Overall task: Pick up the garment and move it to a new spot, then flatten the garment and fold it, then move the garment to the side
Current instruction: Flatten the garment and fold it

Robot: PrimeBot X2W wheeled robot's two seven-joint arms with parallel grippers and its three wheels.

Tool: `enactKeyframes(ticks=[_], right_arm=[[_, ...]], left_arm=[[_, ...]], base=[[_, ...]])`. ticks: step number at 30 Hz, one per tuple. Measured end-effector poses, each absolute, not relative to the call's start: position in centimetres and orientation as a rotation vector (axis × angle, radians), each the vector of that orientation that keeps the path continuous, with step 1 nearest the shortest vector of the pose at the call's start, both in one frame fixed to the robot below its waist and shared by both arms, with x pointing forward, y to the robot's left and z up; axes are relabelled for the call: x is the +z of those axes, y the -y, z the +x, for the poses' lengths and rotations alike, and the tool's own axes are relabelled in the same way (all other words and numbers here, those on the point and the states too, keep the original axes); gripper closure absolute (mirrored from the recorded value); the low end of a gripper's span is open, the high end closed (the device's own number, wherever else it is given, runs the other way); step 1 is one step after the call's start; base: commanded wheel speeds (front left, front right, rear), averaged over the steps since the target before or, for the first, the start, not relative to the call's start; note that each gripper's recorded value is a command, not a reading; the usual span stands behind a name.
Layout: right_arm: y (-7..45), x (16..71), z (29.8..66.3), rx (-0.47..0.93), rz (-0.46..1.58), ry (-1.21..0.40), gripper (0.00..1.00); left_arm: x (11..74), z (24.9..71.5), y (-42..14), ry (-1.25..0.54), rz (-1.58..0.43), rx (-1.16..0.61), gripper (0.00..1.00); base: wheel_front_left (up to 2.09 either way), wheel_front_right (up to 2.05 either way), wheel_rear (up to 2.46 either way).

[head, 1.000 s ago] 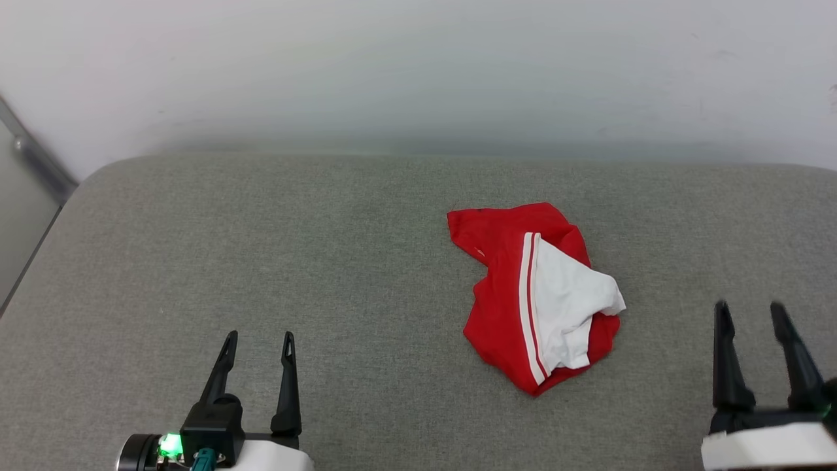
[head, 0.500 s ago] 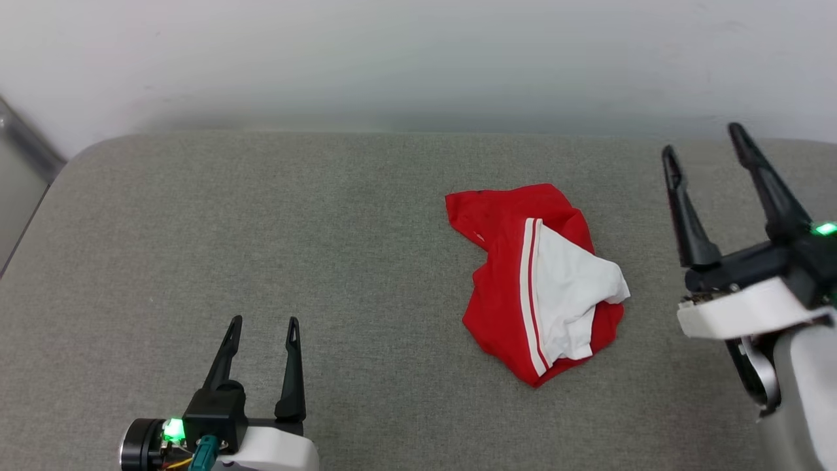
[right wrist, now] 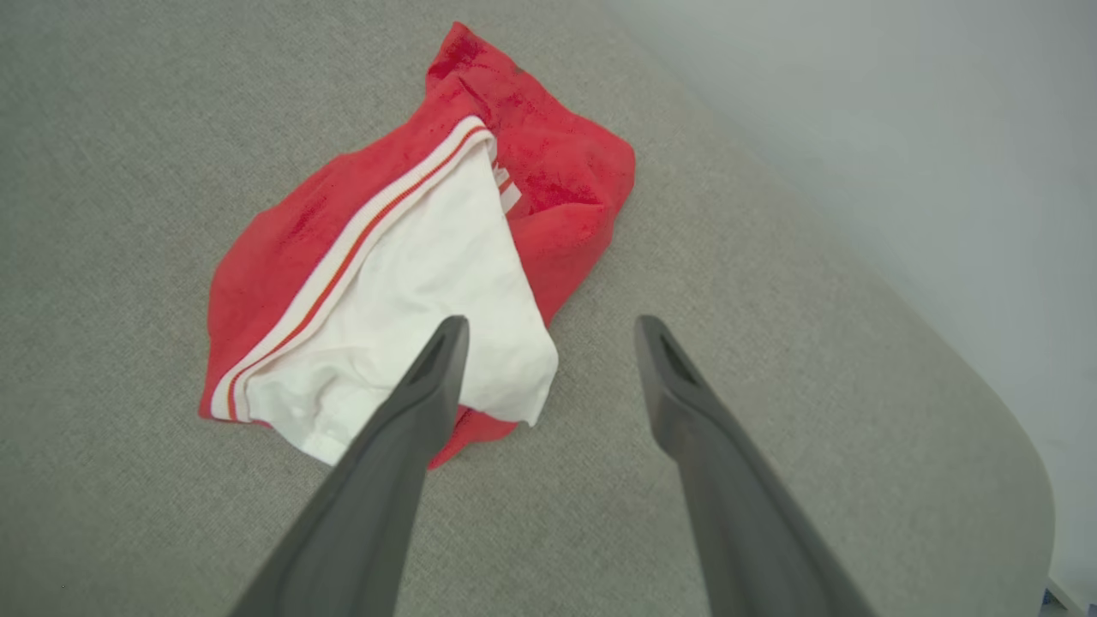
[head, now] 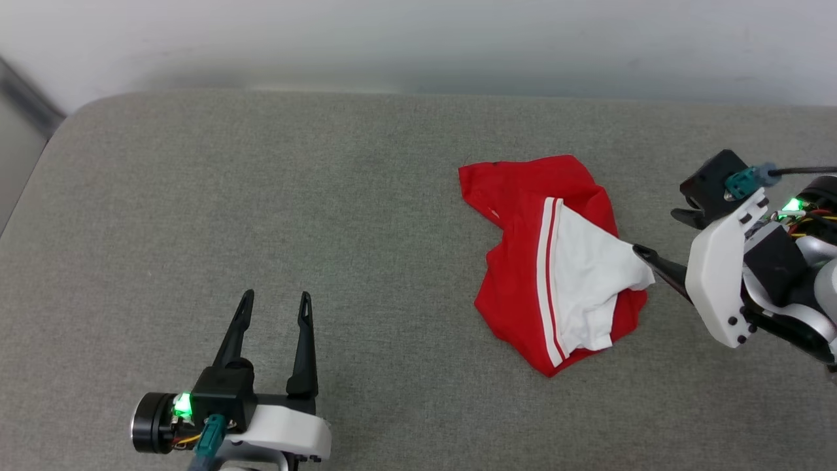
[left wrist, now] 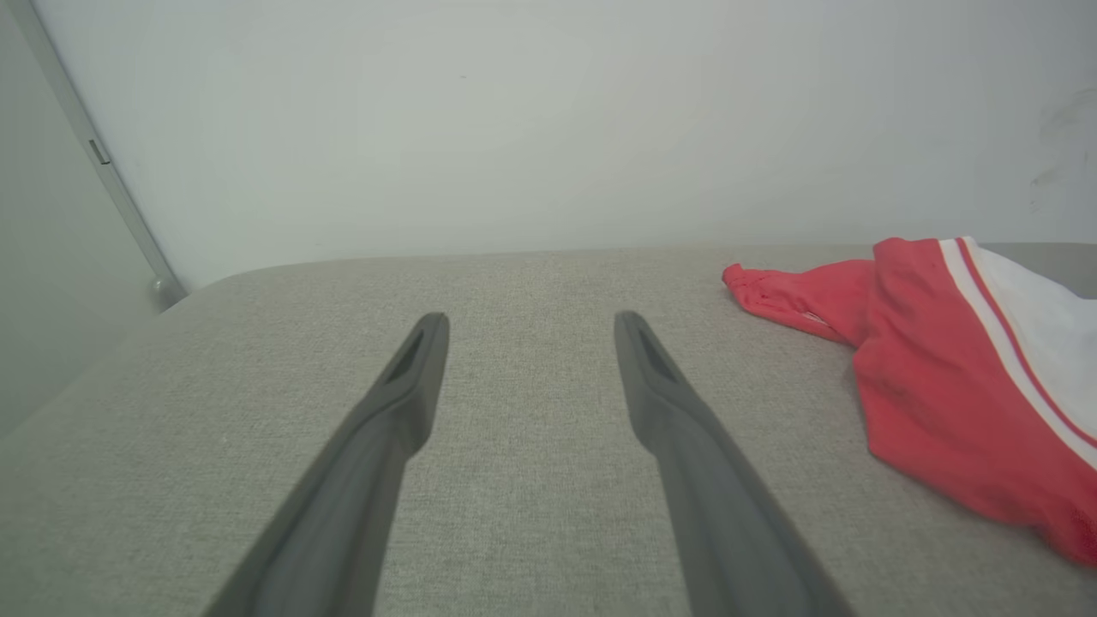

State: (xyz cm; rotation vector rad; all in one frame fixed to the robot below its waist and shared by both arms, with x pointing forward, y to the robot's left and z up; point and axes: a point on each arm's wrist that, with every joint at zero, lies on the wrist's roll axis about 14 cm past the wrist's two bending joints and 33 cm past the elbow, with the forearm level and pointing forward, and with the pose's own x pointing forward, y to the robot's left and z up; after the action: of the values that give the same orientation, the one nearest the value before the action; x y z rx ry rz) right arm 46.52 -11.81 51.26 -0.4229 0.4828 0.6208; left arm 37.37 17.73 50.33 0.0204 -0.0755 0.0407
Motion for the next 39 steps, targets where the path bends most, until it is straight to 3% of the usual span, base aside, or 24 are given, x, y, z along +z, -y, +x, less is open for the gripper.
enactKeyframes(ticks=[6, 11, 15, 18, 19, 20, 21, 30, 39], right_arm=[[12.4, 47.0, 46.4, 0.676, -0.448, -0.772, 0.00], [11.2, 43.7, 47.2, 0.727, -0.482, -0.860, 0.00], [10.0, 39.4, 45.6, 0.806, -0.493, -0.975, 0.00], [9.5, 39.2, 45.9, 0.825, -0.495, -0.959, 0.00], [9.3, 39.4, 45.8, 0.837, -0.491, -0.934, 0.56], [9.2, 39.7, 45.9, 0.842, -0.487, -0.914, 0.95], [9.1, 40.0, 45.8, 0.847, -0.479, -0.896, 1.00], [10.3, 47.5, 46.6, 0.826, -0.411, -0.640, 1.00], [3.9, 50.8, 46.6, 0.982, -0.411, -0.506, 1.00]], left_arm=[[49.6, 38.7, -17.8, 0.056, 0.009, 0.046, 0.00], [48.8, 39.8, -18.2, 0.037, -0.005, 0.065, 0.00], [48.0, 39.9, -19.1, 0.012, 0.001, 0.099, 0.00], [47.7, 39.9, -19.4, 0.005, 0.002, 0.108, 0.00], [47.8, 39.8, -19.5, 0.006, 0.002, 0.114, 0.00], [47.9, 39.8, -19.5, 0.009, 0.002, 0.115, 0.00], [48.0, 39.8, -19.5, 0.012, 0.001, 0.117, 0.00], [49.4, 39.2, -18.6, 0.050, -0.019, 0.093, 0.00], [49.4, 38.6, -19.4, 0.048, -0.034, 0.124, 0.00]], base=[[0.00, 0.00, 0.00], [0.00, 0.00, 0.00], [0.00, 0.00, 0.00], [0.00, 0.00, 0.00], [0.00, 0.00, 0.00], [0.00, 0.00, 0.00], [0.00, 0.00, 0.00], [0.00, 0.00, 0.00], [0.00, 0.00, 0.00]])
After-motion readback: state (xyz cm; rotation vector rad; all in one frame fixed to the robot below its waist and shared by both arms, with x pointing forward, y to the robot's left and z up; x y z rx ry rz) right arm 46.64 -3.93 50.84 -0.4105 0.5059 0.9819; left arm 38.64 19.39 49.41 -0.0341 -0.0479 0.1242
